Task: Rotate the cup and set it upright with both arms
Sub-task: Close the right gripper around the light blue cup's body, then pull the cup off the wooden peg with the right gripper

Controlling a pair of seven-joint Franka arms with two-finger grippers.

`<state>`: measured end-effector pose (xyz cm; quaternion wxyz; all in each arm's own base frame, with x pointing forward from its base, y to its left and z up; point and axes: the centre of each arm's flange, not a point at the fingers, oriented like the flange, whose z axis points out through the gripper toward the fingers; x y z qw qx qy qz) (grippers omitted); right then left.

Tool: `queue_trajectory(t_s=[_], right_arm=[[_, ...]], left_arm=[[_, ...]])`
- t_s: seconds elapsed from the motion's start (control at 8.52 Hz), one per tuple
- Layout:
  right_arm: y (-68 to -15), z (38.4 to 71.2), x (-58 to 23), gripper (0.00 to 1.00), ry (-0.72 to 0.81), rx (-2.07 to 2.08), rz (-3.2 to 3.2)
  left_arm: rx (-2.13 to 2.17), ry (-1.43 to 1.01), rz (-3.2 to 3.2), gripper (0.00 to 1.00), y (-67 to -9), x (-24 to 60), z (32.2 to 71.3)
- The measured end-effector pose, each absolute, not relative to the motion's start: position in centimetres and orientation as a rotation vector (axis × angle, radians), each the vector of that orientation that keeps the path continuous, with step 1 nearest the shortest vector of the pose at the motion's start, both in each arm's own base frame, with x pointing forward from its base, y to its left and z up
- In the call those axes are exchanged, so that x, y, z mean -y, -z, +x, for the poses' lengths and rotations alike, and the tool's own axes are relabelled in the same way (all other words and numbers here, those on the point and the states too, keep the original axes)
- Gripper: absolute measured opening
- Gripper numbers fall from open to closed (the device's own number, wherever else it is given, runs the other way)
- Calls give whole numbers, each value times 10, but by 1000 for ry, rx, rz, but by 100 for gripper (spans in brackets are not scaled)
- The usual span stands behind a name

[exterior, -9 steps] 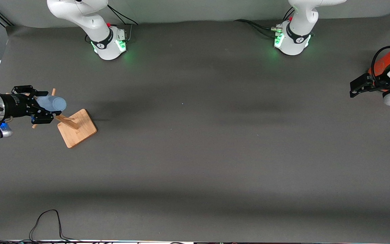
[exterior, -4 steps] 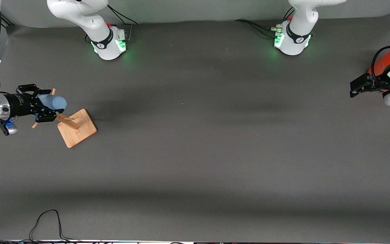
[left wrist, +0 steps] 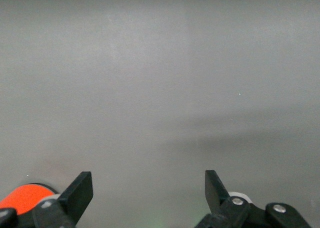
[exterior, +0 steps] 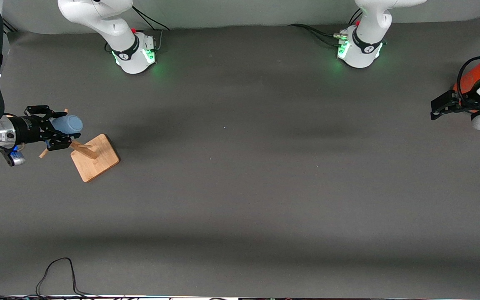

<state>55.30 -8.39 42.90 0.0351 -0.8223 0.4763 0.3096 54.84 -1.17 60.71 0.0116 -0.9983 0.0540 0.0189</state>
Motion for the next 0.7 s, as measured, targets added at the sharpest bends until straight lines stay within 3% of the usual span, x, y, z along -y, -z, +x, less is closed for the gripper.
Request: queue_trajectory(t_s=[0.7], right_arm=[[-448,549,90,77,-907,-1448,-2506]], left_arm=[[-168,-59,-3113,100,-607,12,548]])
